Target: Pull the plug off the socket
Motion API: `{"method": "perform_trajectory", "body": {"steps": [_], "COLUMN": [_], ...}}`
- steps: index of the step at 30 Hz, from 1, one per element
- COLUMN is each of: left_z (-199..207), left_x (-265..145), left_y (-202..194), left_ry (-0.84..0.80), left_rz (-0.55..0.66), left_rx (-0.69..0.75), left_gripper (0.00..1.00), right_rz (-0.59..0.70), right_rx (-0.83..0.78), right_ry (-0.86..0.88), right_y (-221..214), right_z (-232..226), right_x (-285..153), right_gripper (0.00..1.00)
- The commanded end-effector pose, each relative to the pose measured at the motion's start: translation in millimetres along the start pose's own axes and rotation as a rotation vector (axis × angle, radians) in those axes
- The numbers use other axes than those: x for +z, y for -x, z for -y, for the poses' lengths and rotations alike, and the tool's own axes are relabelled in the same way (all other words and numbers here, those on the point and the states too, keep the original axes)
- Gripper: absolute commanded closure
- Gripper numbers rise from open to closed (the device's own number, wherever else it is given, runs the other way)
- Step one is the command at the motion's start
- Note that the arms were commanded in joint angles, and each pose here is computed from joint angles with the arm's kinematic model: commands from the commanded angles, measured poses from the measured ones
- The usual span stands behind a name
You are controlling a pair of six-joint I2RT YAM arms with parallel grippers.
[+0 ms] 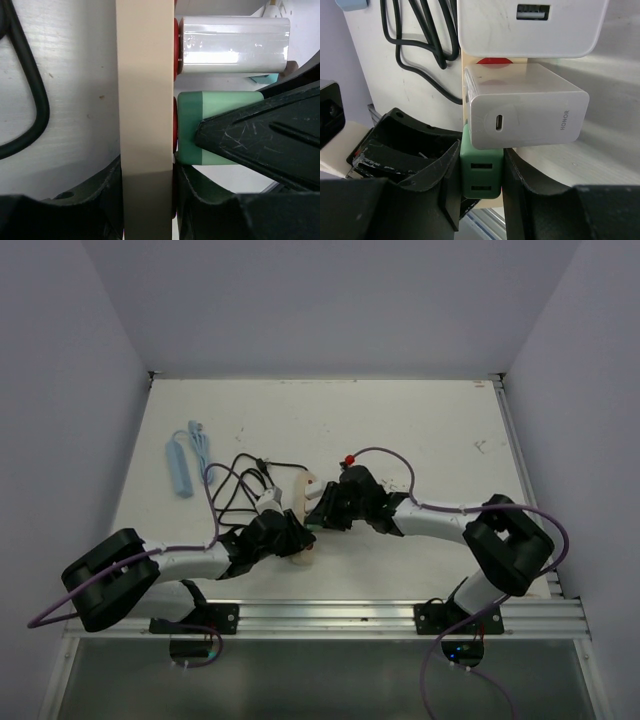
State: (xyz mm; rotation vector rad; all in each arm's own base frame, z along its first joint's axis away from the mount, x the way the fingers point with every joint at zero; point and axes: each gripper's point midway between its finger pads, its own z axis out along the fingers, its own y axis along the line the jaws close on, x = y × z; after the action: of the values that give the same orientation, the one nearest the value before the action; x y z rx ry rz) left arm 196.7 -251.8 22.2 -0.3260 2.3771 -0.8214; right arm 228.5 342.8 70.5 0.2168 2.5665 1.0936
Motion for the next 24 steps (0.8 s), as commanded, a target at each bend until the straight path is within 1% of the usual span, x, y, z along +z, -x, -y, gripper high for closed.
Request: {"method": "perform_trajectory", "body": {"steps": [1,5,10,14,17,19,21,24], "left_z": [-68.0,-77.5,-82.8,-88.9,-94.1,-96.3,-95.2,-98.6], "left_x": [-3.9,-5.6,-6.8,-7.8,-9.7,-10.4,-9.6,-7.5], "left_y": [-20.0,-20.1,-18.9,-18.5,-17.7,-17.3,-16.2,-17.3], "left_ry": [0.243,0.266,0.282,0.316,0.346,0.363,0.366,0.394], "left_rz": [-0.053,-0.052,-0.048,-0.044,-0.037,-0.036,-0.033,-0.04], "left_rx": [0.003,-0.032,-0.051,-0.06,-0.065,-0.064,-0.066,-0.061], "left_gripper": [1.0,1.0,1.0,1.0,1.0,1.0,1.0,1.0], "right_rz": [0.09,0.144,0.14,0.135,0.134,0.143,0.138,0.166], "right_rx": [0.009,0.015,0.051,0.07,0.079,0.079,0.077,0.066], "right_ry": [0.179,0.205,0.19,0.173,0.181,0.195,0.144,0.14], "right_y": [27.6,41.6,37.1,33.4,33.7,40.4,43.3,61.0], "right_z": [-53.4,-48.8,-23.3,-12.6,-14.4,-25.8,-25.4,-49.5], "right_x": [-37.8,-49.9,-47.7,-45.1,-46.5,-50.2,-51.5,-61.7], "right_gripper": [1.0,1.0,1.0,1.0,1.0,1.0,1.0,1.0]}}
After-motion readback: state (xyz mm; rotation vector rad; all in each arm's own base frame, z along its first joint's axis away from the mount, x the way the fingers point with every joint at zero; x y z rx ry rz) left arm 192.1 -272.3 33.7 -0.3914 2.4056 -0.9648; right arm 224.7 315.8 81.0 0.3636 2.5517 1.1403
